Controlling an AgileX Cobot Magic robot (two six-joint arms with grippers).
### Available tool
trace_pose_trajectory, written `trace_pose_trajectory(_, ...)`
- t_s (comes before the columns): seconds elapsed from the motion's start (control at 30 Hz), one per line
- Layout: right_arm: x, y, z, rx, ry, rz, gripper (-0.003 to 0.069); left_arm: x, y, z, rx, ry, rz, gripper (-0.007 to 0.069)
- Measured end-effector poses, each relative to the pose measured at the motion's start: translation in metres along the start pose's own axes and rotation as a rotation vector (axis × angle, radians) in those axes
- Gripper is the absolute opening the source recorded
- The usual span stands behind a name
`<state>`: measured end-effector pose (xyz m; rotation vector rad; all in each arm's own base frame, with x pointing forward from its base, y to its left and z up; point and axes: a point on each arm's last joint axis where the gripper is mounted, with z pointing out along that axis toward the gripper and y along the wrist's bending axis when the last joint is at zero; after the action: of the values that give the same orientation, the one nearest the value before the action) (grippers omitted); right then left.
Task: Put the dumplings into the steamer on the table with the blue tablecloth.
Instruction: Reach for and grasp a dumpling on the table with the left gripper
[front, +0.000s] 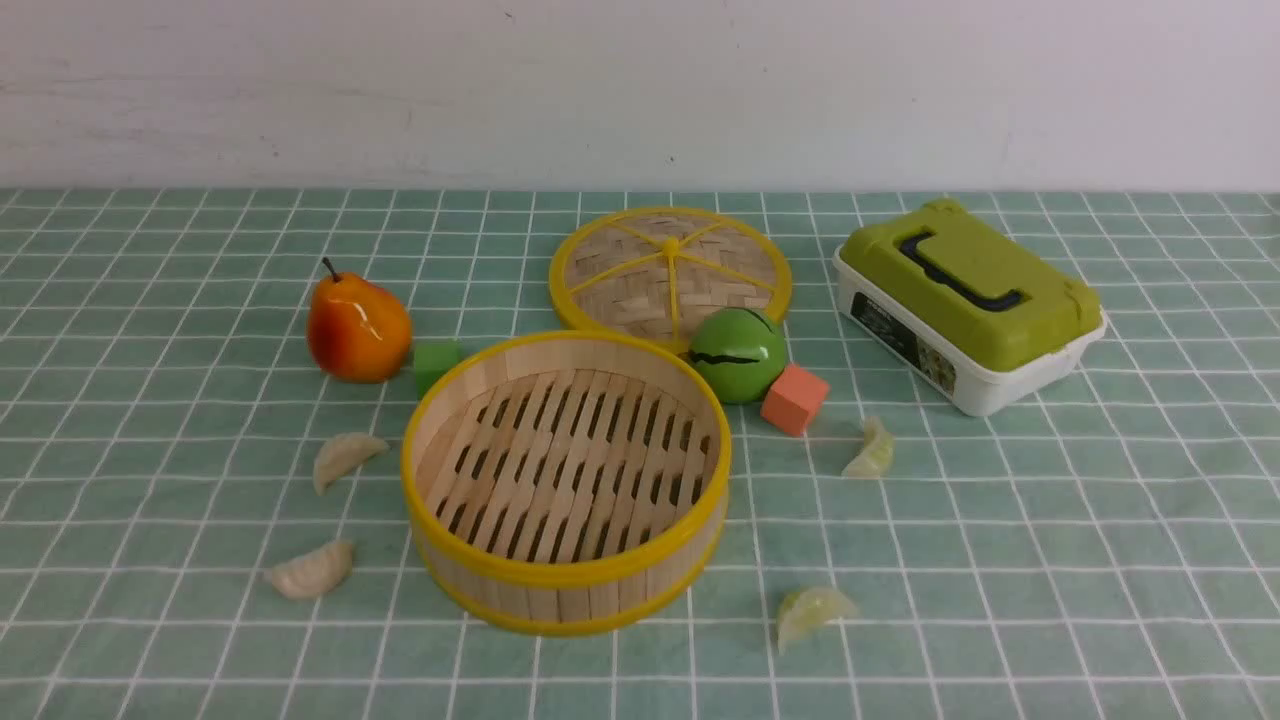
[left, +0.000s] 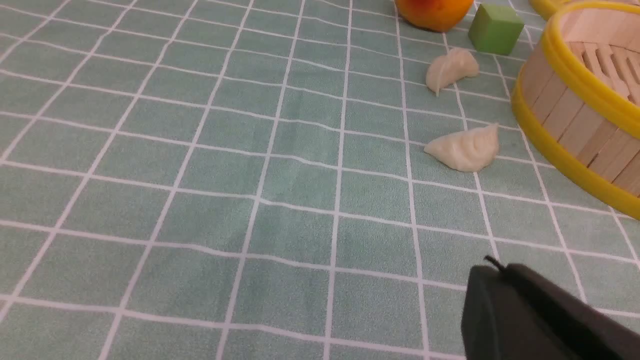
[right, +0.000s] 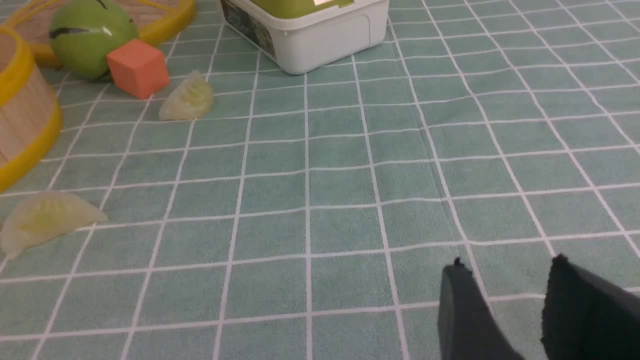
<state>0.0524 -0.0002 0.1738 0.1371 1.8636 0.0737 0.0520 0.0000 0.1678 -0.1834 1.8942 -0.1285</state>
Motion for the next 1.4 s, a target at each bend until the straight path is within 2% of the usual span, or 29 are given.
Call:
trace_pose_trajectory(0.97, -0.001, 0.000, 0.000, -0.001, -0.011, 0.000, 0.0240, -0.005, -0.001, 0.000, 0.010, -0.050, -0.001, -0.0010)
trace_pose_trajectory(1.03, -0.002, 0.000, 0.001, -0.002, -0.038, 0.000, 0.0240, -0.009, -0.002, 0.000, 0.019, -0.101, -0.001, -0.0009)
trace_pose_trajectory(1.07, -0.005, 0.000, 0.001, -0.004, -0.074, 0.000, 0.0240, -0.014, -0.003, -0.001, 0.055, -0.144, 0.001, -0.0009)
trace_pose_trajectory(1.1, -0.007, 0.000, 0.001, -0.005, -0.098, 0.000, 0.0240, -0.017, -0.003, -0.002, 0.035, -0.185, -0.001, -0.0008)
trace_pose_trajectory(1.4, -0.047, 0.002, -0.013, -0.039, -0.567, 0.022, 0.0240, -0.061, -0.011, -0.024, 0.137, -0.738, -0.001, 0.0000)
